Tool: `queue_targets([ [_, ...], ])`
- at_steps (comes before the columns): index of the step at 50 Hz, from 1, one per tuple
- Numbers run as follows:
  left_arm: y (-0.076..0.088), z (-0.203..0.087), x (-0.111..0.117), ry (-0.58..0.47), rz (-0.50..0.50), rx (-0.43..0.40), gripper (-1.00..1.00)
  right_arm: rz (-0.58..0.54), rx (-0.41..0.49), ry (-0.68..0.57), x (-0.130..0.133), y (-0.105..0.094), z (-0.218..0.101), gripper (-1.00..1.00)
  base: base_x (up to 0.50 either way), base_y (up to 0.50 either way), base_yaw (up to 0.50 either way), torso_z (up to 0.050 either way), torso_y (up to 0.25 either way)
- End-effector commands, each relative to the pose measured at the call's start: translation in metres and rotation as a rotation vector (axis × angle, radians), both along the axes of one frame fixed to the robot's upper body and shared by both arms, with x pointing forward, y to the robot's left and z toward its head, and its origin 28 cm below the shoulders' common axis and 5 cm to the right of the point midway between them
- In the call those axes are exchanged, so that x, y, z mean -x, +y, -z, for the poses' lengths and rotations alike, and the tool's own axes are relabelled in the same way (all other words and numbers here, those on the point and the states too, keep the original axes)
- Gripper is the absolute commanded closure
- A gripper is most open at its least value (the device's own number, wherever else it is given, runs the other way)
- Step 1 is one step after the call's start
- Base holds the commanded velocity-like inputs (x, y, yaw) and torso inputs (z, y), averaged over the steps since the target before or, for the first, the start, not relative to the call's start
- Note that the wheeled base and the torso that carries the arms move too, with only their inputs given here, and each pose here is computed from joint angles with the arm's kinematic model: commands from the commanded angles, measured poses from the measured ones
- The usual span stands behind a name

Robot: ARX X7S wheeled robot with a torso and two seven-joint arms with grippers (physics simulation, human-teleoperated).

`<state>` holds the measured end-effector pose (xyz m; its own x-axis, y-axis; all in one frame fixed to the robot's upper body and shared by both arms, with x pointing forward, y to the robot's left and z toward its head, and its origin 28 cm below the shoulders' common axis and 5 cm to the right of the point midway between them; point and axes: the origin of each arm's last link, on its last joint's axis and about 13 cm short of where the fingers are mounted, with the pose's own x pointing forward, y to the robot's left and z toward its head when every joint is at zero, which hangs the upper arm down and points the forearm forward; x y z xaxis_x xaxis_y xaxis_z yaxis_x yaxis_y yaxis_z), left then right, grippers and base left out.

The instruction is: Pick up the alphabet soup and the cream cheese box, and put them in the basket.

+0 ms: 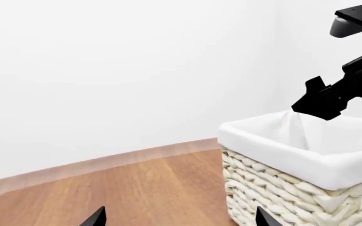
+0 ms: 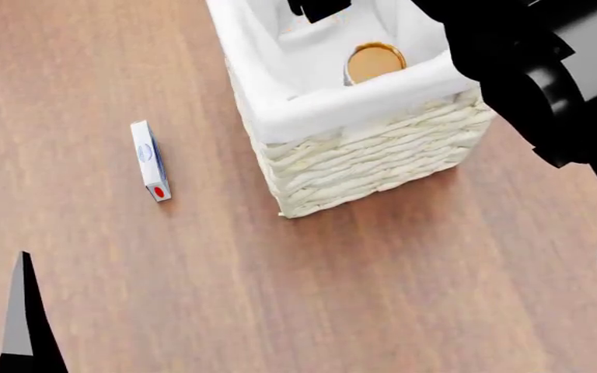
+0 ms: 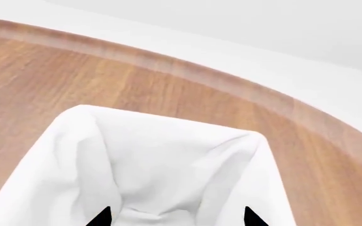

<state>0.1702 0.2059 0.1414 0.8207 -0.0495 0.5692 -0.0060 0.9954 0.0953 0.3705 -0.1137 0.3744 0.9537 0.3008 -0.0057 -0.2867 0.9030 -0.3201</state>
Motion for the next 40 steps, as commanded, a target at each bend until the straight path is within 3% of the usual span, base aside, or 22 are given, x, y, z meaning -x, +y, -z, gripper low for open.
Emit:
queue_targets([
  [1,0.000,0.000,0.001,-0.001,0.000,-0.001,-1.00,0.003,0.009,-0.007,0.000,0.000,-0.003,-1.00,0.00,0.00,0.00,0.000,0.000],
  [2,0.000,0.000,0.001,-0.001,-0.001,0.000,-1.00,0.003,0.009,-0.007,0.000,0.000,-0.001,-1.00,0.00,0.00,0.00,0.000,0.000],
  [3,0.000,0.002,0.000,0.005,0.003,-0.001,-1.00,0.053,-0.060,-0.113,0.021,-0.017,-0.012,-1.00,0.00,0.00,0.00,0.000,0.000],
  [4,0.000,0.002,-0.001,0.006,0.003,0.000,-1.00,-0.045,-0.052,-0.170,0.038,0.000,-0.017,-1.00,0.00,0.00,0.00,0.000,0.000],
  [10,0.000,0.003,-0.002,0.010,0.006,-0.002,-1.00,-0.060,-0.079,-0.333,0.081,-0.005,-0.018,-1.00,0.00,0.00,0.00,0.000,0.000],
  [11,0.000,0.004,-0.003,0.012,0.005,-0.003,-1.00,-0.075,-0.116,-0.347,0.092,-0.007,-0.018,-1.00,0.00,0.00,0.00,0.000,0.000],
  [12,0.000,0.004,-0.003,0.012,0.005,-0.003,-1.00,-0.055,-0.093,-0.391,0.097,-0.007,-0.017,-1.00,0.00,0.00,0.00,0.000,0.000],
  [14,0.000,0.003,-0.003,0.012,0.006,-0.004,-1.00,-0.097,-0.148,-0.367,0.109,-0.007,-0.012,-1.00,0.00,0.00,0.00,0.000,0.000],
  [15,-0.001,0.003,-0.004,0.014,0.008,-0.004,-1.00,-0.084,-0.125,-0.420,0.118,-0.008,-0.004,-1.00,0.00,0.00,0.00,0.000,0.000],
  [16,-0.002,0.004,-0.004,0.015,0.010,-0.004,-1.00,-0.093,-0.156,-0.408,0.122,-0.008,0.000,-1.00,0.00,0.00,0.00,0.000,0.000],
  [23,-0.002,0.003,-0.006,0.015,0.017,-0.008,-1.00,-0.029,-0.147,-0.485,0.138,-0.010,0.056,-1.00,0.00,0.00,0.00,0.000,0.000],
  [27,-0.002,0.002,-0.007,0.013,0.013,-0.007,-1.00,0.074,-0.106,-0.609,0.142,-0.013,0.080,-1.00,0.00,0.00,0.00,0.000,0.000],
  [40,-0.004,-0.003,-0.013,-0.001,0.027,-0.021,-1.00,0.069,-0.149,-0.678,0.166,-0.007,0.109,-1.00,0.00,0.00,0.00,0.000,0.000],
])
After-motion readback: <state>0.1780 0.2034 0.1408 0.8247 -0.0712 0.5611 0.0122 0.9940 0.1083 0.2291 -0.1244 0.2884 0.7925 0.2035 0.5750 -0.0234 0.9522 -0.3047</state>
